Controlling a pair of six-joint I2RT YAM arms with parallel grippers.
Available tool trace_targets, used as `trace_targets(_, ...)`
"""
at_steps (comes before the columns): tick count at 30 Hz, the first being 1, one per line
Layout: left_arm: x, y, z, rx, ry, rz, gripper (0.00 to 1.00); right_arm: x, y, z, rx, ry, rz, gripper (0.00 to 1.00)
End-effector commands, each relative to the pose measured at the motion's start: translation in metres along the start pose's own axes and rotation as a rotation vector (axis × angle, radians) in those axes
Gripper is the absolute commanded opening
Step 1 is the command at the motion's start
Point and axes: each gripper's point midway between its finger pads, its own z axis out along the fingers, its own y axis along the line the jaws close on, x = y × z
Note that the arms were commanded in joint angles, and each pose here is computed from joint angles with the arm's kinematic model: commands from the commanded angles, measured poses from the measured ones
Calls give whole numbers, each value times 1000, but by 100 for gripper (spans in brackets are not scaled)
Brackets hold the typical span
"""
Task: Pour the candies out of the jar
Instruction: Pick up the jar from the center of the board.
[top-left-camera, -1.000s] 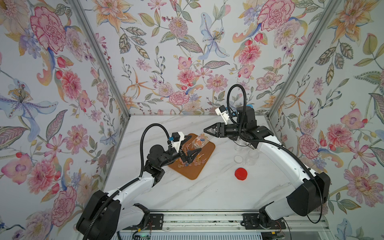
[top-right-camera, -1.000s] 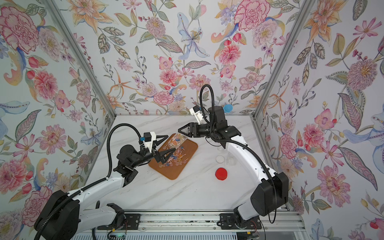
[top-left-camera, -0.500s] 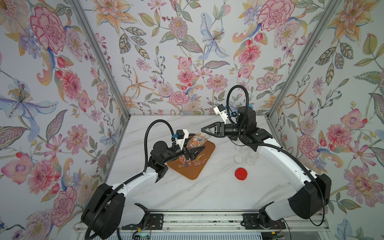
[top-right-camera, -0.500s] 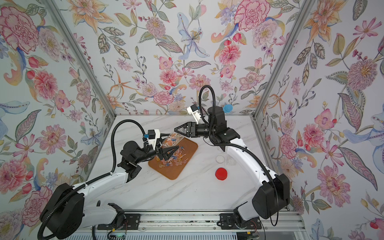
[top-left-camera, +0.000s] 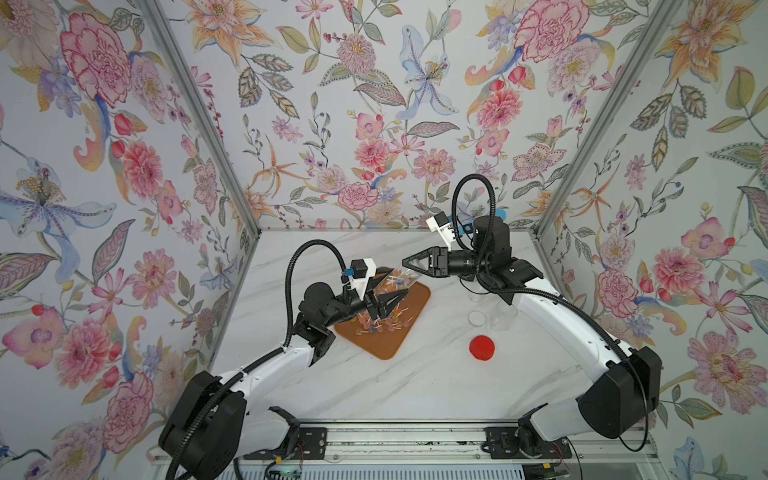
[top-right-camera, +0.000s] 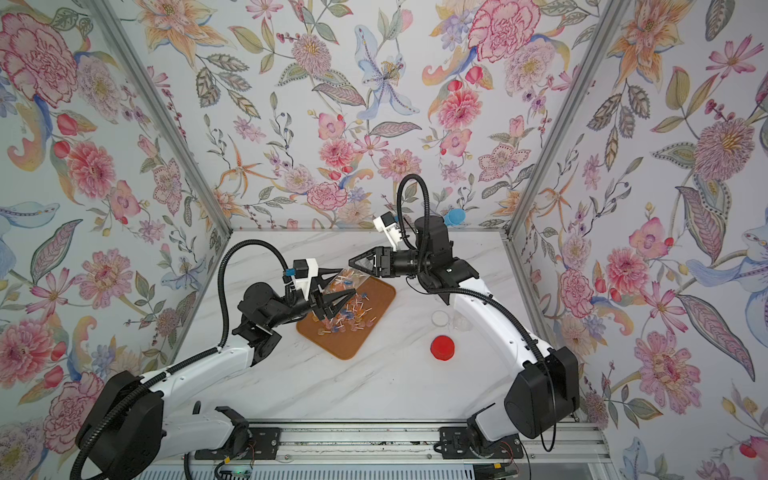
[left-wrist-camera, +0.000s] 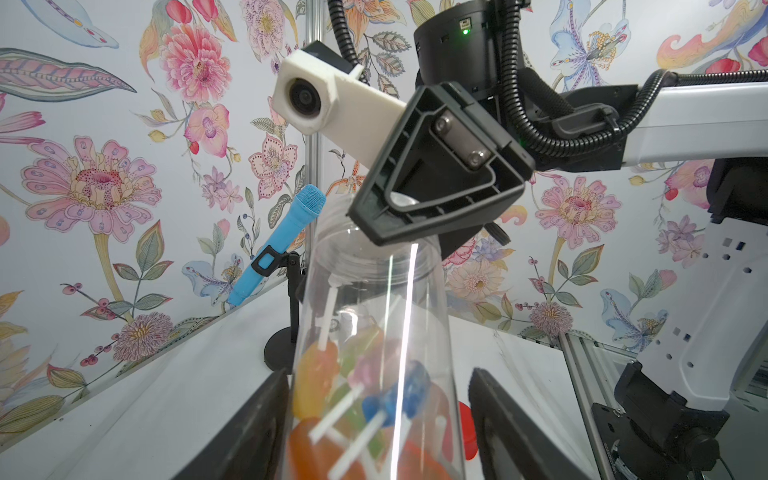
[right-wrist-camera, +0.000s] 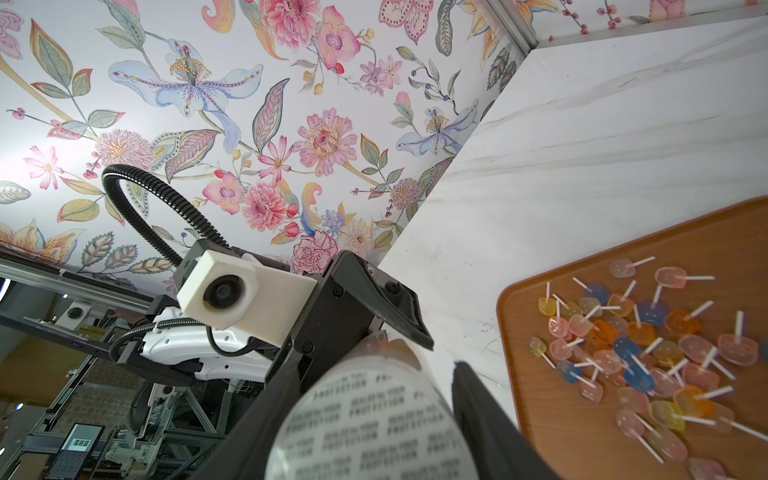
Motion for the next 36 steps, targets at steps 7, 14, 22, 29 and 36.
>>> trace_targets(7, -2, 1, 7, 9, -2, 3, 66, -4, 23, -3, -53, -21, -53, 32)
trace_targets(14, -6, -1, 6, 14, -6, 12, 54, -3, 22, -4, -50, -20, -55, 32)
trace_targets(22, -8, -2, 4, 9, -1, 17, 12, -12, 14, -4, -8, -56, -52, 44)
trace_targets(29, 9, 10, -2, -73, 14, 11, 0, -31, -2, -8, 95, -161, -33, 91)
trace_targets(36, 13, 28, -15, -262, -16, 71, 0, -30, -41, -11, 302, -265, 91, 89)
